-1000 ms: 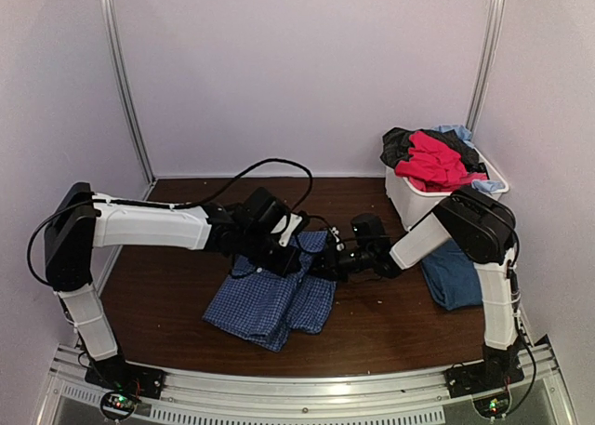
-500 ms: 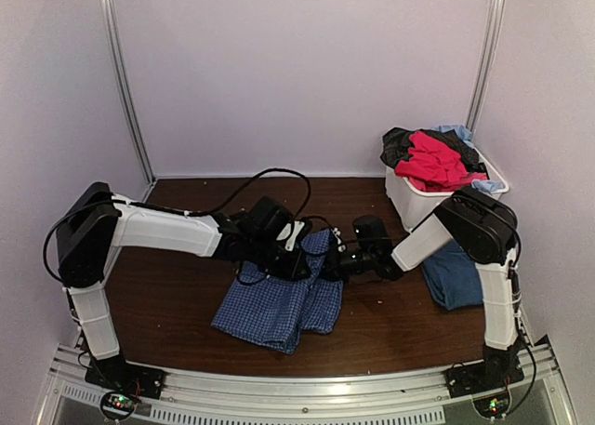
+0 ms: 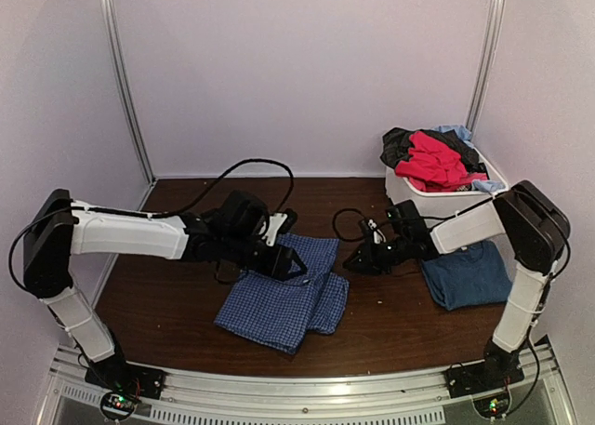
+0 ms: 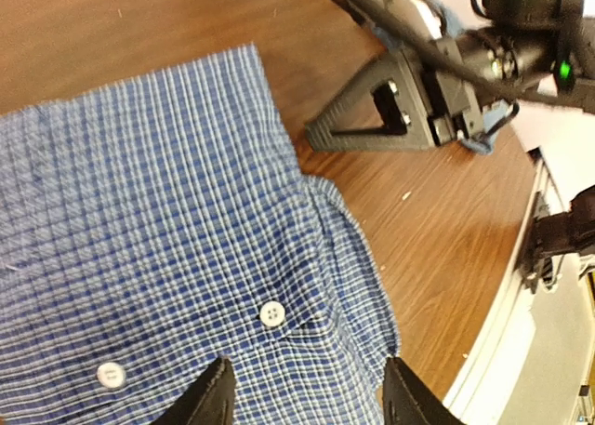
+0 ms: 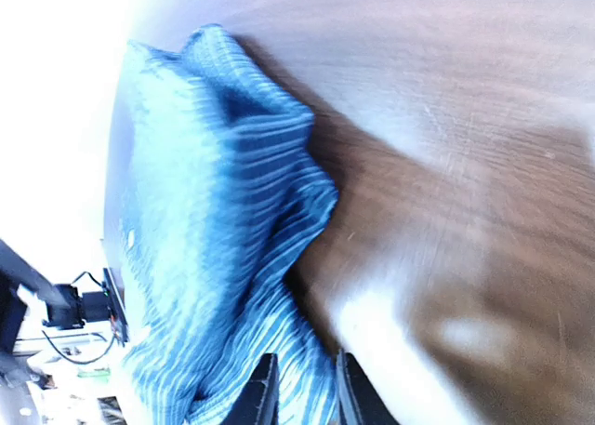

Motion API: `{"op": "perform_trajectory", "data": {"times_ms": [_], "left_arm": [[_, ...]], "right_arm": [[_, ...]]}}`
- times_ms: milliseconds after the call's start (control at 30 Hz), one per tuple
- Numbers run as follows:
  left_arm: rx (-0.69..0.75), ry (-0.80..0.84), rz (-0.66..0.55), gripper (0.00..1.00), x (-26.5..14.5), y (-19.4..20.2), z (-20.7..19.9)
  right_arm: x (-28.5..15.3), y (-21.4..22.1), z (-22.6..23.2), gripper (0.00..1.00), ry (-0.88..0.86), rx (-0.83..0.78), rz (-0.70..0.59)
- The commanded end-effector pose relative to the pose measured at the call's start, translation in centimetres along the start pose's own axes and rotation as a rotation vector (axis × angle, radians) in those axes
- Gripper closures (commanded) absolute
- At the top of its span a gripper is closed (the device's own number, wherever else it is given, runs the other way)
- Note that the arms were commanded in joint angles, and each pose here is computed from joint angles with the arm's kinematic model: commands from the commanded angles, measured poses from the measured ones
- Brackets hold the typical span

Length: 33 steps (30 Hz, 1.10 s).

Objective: Fold and stack the mixed laundry pile
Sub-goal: Adjust the square-folded shirt at the center of the board.

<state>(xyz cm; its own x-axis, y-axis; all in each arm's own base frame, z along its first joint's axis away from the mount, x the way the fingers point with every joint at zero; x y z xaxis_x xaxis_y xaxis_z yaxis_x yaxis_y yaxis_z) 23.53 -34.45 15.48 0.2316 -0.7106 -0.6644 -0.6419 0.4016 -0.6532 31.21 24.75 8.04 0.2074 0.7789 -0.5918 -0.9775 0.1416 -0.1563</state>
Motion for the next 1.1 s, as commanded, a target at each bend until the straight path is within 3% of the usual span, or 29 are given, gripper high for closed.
{"op": "perform_trajectory", "data": {"times_ms": [0, 133, 233, 467, 667, 833, 933, 1067], "left_arm": [[0.009, -0.127, -0.089, 0.44, -3.1, -2.4, 3.8], [-0.04, -0.223, -0.08, 0.45, -3.2, -4.2, 8.9], [-0.049, -0.272, -0.061, 0.46, -2.2, -5.4, 11.9], [-0.062, -0.252, -0.022, 0.5, 1.7, -5.7, 14.9], [-0.117, -0.318, 0.101, 0.57, 2.7, -1.3, 16.4], [-0.187, -0.367, 0.193, 0.68, 1.0, 4.5, 16.2], [-0.227, -0.33, 0.215, 0.72, 0.0, 8.1, 14.8], [-0.188, -0.22, 0.186, 0.73, -0.9, 10.1, 10.2]], "right_arm": [[-3.6, 0.7, 2.8, 0.76, 0.036, -0.142, -0.054], [-4.4, 1.3, 7.7, 0.74, -0.046, -0.223, -0.055], [-2.7, 2.4, 10.7, 0.72, -0.147, -0.238, -0.007], [4.3, 5.3, 9.8, 0.73, -0.164, -0.188, 0.136], [6.6, 5.4, 3.0, 0.76, 0.012, -0.119, 0.193], [5.4, 1.2, 0.2, 0.76, 0.237, -0.219, 0.151], [6.4, -1.2, 0.5, 0.77, 0.309, -0.363, 0.17], [8.5, -4.3, 3.8, 0.76, 0.264, -0.495, 0.17]]}}
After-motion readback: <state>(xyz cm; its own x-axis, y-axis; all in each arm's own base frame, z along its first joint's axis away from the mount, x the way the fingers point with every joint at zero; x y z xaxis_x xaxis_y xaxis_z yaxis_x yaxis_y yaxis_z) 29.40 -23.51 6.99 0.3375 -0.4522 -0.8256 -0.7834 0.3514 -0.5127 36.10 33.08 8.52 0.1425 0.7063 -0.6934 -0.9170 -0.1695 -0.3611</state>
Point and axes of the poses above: each gripper's point midway between its finger pads, its own x axis out along the fingers, its own z axis along the line the jaws close on, y = z × x, the point moved 6 cm from there along -x, back along the fingers, and after that the axes turned 10 degrees about x, right-handed, at the moved point
